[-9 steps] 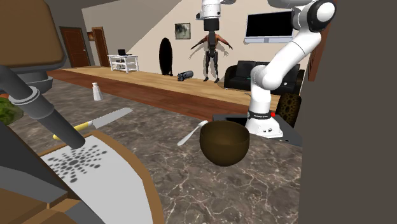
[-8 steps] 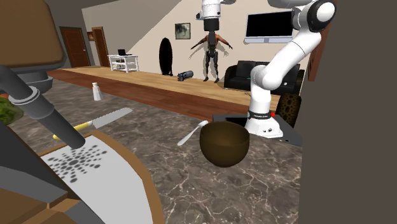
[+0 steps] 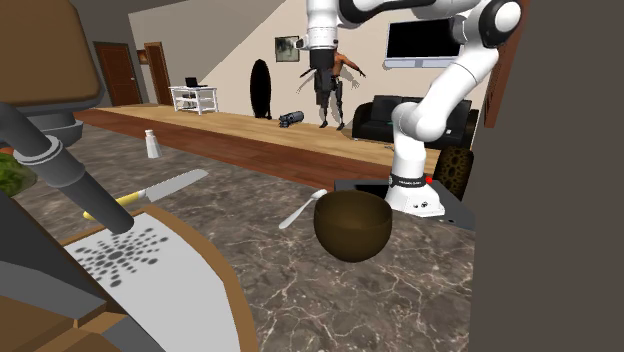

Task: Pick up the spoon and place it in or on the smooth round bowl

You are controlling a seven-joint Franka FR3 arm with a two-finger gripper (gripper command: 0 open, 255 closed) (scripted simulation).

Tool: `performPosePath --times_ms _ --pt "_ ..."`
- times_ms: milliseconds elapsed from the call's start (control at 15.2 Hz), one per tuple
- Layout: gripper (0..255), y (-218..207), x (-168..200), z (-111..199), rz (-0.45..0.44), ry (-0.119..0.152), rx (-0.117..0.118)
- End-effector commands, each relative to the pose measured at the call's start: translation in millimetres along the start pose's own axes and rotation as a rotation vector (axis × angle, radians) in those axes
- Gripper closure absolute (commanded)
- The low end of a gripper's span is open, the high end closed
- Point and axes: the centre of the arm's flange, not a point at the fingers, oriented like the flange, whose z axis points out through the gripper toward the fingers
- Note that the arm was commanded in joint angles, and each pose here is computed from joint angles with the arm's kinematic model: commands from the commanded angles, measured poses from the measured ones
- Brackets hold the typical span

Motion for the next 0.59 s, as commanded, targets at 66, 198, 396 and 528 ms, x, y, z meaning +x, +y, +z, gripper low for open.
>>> performPosePath --times_ms 66,198,396,528 --pt "0 -24 14 25 -0.080 0.023 0.020" --pt "0 -40 23 41 -0.133 0.037 0.033" --pt "0 -65 35 64 -0.213 0.058 0.052" --pt "0 -82 43 79 -0.266 0.073 0.065"
